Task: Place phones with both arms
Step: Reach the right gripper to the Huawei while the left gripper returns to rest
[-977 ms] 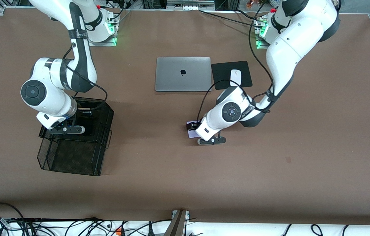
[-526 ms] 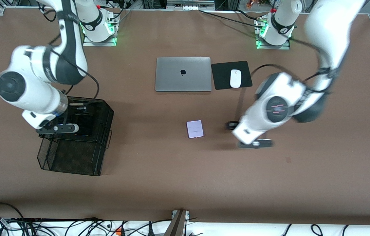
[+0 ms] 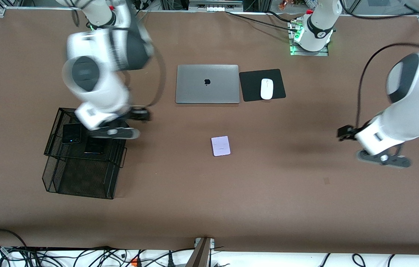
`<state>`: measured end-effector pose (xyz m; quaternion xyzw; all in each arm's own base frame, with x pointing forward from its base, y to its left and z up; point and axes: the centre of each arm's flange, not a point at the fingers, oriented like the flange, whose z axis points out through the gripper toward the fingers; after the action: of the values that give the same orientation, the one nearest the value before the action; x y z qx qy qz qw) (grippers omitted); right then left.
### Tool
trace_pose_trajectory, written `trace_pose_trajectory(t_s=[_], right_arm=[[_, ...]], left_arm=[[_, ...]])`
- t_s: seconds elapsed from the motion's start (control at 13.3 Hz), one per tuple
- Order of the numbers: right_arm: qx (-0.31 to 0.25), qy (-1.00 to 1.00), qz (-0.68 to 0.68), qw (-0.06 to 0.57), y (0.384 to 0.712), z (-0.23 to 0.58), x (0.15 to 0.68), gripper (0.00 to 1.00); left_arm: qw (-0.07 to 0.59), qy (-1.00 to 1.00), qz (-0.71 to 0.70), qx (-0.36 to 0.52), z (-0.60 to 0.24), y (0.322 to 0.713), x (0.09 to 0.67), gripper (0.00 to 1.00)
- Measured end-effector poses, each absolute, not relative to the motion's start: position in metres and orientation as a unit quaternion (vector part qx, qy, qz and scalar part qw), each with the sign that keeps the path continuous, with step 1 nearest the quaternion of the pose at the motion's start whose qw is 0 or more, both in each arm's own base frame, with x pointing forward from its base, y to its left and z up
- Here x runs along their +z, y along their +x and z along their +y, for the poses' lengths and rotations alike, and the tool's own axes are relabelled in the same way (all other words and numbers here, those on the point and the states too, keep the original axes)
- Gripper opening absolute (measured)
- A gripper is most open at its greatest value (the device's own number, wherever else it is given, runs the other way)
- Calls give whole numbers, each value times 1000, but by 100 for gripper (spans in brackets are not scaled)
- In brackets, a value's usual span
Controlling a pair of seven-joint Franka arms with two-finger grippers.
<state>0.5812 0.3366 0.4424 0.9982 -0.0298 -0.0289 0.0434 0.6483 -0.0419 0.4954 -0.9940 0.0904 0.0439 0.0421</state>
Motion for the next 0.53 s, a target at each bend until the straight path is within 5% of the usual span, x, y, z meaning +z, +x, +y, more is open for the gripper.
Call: trace_pose_trajectory(t_s=[0.53], right_arm=[[35, 999, -7, -16, 514, 540, 349, 100]], left_arm=[[70, -995, 55, -33, -4, 550, 589, 100]])
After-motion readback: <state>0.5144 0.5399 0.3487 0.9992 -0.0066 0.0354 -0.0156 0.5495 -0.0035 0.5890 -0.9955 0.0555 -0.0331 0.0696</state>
